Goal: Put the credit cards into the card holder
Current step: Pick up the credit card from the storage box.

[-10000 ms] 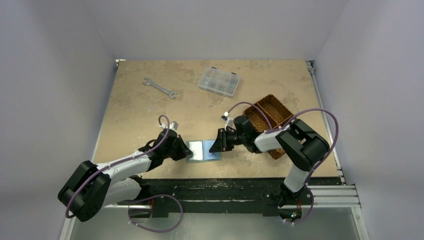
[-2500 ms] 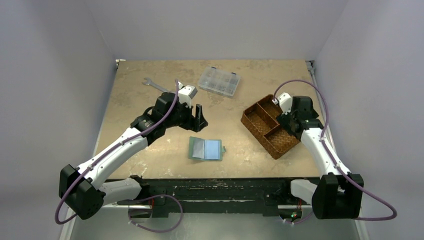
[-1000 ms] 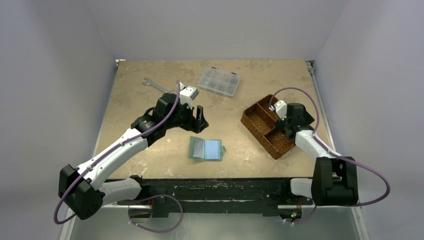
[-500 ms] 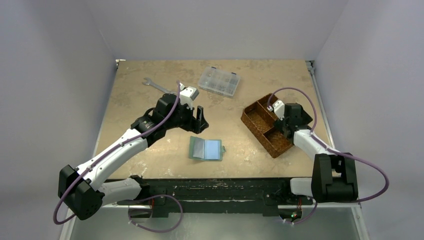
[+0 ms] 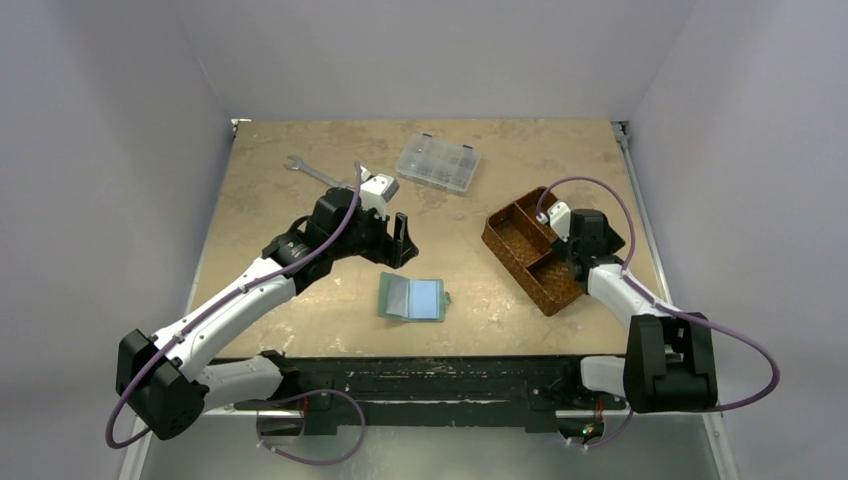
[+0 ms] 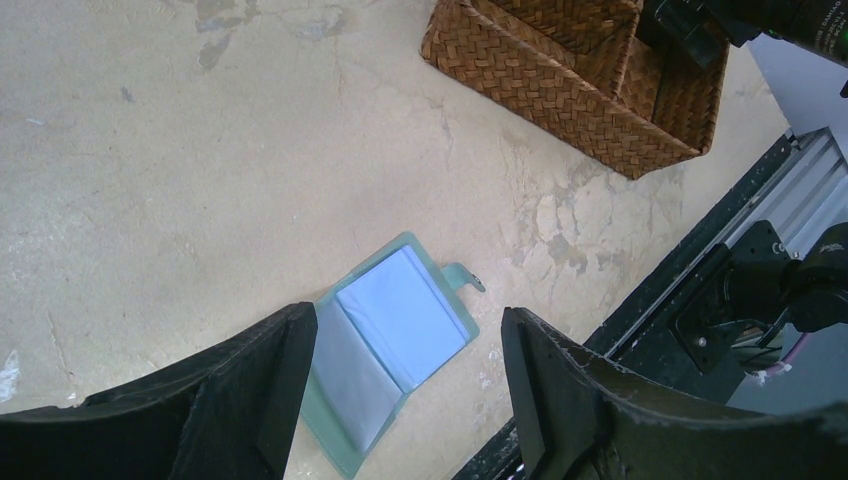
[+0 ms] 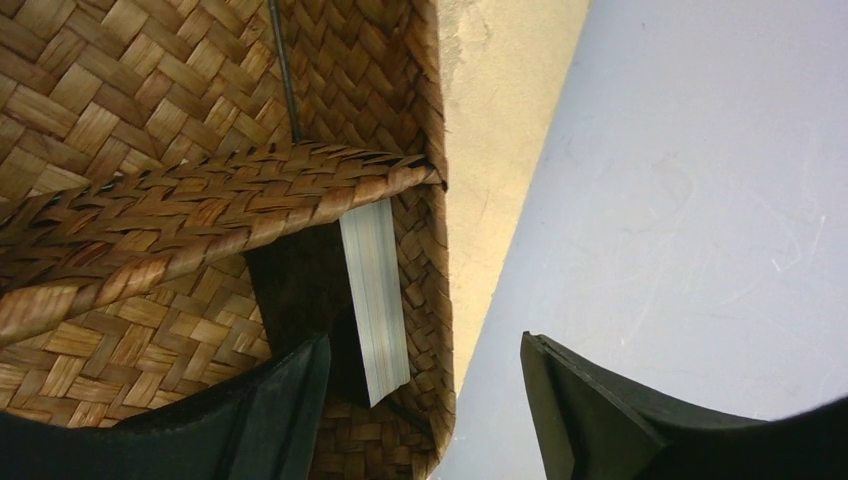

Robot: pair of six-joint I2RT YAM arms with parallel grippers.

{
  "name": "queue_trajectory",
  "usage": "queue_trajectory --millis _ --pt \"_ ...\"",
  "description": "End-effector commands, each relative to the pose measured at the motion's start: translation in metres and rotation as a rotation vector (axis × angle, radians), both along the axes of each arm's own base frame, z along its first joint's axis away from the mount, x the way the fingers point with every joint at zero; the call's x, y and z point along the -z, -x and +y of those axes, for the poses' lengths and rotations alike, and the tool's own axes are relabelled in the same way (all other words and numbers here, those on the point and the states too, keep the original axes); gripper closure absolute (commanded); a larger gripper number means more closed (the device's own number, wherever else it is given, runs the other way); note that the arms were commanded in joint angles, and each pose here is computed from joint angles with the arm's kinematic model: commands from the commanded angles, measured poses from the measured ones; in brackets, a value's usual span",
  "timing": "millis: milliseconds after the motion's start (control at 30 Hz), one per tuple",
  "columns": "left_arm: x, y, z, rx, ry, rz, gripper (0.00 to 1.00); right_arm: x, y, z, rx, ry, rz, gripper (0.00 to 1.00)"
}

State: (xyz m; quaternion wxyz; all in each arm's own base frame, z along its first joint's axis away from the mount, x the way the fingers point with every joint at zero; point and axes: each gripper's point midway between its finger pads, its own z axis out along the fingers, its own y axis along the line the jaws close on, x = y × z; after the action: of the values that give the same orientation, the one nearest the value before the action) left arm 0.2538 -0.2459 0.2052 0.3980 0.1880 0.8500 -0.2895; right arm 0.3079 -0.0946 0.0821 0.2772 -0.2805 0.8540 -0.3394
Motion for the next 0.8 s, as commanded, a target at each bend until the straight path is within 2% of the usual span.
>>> queue_trajectory --millis 0,233,767 --pt "-0.0105 0.0005 0.0005 0.009 0.008 -0.046 0.28 -0.0205 -0.0078 -0.0040 0.027 0.020 -0.095 0.24" --pt "-0.0102 0.0005 0.0009 0.008 0.007 -0.047 0.28 -0.0242 -0.0084 -0.0049 0.042 0.016 -0.115 0.40" --pt "-0.0094 0.0020 -0.0001 0.014 0.007 -0.045 0.28 -0.0272 -0.0017 -0.0044 0.027 0.021 -0.126 0.55"
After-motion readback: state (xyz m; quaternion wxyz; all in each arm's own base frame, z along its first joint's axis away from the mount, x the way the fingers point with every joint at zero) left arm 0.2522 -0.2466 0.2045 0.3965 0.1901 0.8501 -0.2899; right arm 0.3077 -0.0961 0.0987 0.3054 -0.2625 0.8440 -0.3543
